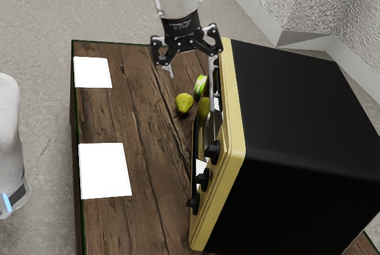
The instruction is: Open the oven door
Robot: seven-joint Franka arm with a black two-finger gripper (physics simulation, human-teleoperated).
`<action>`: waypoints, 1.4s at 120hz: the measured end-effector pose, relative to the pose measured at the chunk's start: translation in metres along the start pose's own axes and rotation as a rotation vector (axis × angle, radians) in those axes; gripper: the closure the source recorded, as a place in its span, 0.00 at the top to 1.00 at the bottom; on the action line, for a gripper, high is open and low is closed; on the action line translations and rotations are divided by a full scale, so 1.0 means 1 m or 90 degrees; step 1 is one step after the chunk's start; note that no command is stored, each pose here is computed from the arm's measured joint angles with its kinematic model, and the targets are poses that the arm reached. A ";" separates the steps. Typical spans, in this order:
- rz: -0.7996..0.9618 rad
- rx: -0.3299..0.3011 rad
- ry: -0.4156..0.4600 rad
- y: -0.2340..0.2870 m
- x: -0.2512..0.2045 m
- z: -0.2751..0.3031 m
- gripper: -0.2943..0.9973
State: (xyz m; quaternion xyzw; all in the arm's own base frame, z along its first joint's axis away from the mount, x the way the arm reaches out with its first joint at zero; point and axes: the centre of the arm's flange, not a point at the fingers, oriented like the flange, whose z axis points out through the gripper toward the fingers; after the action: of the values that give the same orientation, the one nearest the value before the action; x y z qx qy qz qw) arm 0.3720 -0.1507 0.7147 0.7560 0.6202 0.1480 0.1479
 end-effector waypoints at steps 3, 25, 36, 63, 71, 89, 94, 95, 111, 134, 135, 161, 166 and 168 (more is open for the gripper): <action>-0.001 0.001 0.000 0.001 0.002 0.001 0.77; 0.003 0.003 -0.007 0.007 0.010 0.006 0.77; 0.008 0.004 -0.009 0.009 0.011 0.008 0.77; 0.005 0.009 -0.025 0.009 0.016 0.017 0.77; 0.005 0.011 -0.029 0.008 0.017 0.020 0.77; 0.005 0.021 -0.036 0.011 0.019 0.029 0.77; 0.005 0.024 -0.038 0.011 0.020 0.033 0.77; 0.005 0.025 -0.038 0.011 0.020 0.033 0.77; 0.000 0.036 -0.047 0.009 0.023 0.044 0.77; -0.006 0.043 -0.055 0.008 0.026 0.051 0.77; -0.007 0.043 -0.056 0.008 0.026 0.052 0.77; -0.008 0.051 -0.063 0.008 0.028 0.059 0.77; -0.008 0.052 -0.064 0.008 0.029 0.060 0.77; -0.009 0.052 -0.064 0.008 0.029 0.060 0.77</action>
State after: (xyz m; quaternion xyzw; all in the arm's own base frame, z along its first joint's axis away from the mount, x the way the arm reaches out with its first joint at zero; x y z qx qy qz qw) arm 0.4090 -0.1259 0.6641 0.7637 0.6226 0.0830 0.1488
